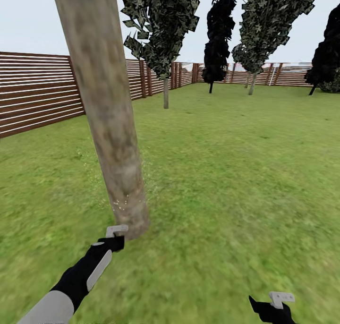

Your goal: In the garden, pick up the pesticide atomizer on the floor and spray pesticide onto both trees until each tree trunk is fully covered.

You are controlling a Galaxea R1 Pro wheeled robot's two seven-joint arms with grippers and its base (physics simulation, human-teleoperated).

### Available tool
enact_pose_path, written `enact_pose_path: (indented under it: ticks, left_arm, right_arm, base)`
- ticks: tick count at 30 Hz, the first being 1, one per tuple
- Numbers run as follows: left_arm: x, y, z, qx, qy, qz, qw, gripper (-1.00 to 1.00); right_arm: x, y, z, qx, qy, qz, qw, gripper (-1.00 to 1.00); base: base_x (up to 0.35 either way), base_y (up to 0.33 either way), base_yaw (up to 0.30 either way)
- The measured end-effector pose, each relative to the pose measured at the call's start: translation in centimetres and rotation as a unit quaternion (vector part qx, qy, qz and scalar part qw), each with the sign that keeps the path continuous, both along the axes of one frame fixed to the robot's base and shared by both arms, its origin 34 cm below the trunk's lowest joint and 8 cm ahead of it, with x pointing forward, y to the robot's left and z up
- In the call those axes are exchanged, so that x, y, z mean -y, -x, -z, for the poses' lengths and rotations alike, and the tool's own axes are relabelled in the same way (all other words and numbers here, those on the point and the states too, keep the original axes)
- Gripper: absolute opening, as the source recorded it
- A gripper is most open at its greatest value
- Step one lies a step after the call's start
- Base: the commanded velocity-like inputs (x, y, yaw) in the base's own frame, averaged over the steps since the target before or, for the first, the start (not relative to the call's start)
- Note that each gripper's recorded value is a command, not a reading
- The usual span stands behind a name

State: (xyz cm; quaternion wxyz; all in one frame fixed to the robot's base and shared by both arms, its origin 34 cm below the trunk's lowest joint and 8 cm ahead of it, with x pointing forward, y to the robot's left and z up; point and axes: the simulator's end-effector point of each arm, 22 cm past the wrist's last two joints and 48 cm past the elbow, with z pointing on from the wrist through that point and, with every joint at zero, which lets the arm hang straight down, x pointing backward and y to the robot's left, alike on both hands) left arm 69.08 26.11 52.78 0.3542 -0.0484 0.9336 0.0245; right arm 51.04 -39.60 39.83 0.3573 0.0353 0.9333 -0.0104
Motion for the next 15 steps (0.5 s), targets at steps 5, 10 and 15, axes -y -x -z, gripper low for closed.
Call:
enact_pose_path:
  ticks: [5, 10, 15]
  left_arm:
    - [1.3, 0.0, -0.6, -0.034, 0.007, 0.015, 0.9993, -1.00]
    - [4.3, -3.3, -7.2, -0.023, 0.016, 0.060, 0.9978, -1.00]
    - [-1.0, -3.5, -9.1, -0.030, 0.006, 0.079, 0.9965, -1.00]
  right_arm:
    - [0.0, 0.0, 0.0, 0.000, 0.000, 0.000, 1.0000, 1.00]
    - [0.0, 0.0, 0.0, 0.000, 0.000, 0.000, 1.0000, 1.00]
    - [-0.2, 0.1, 0.1, -0.004, 0.004, -0.012, 0.9999, 1.00]
  base:
    - [0.000, 0.000, 0.000]
    - [0.000, 0.000, 0.000]
    - [0.000, 0.000, 0.000]
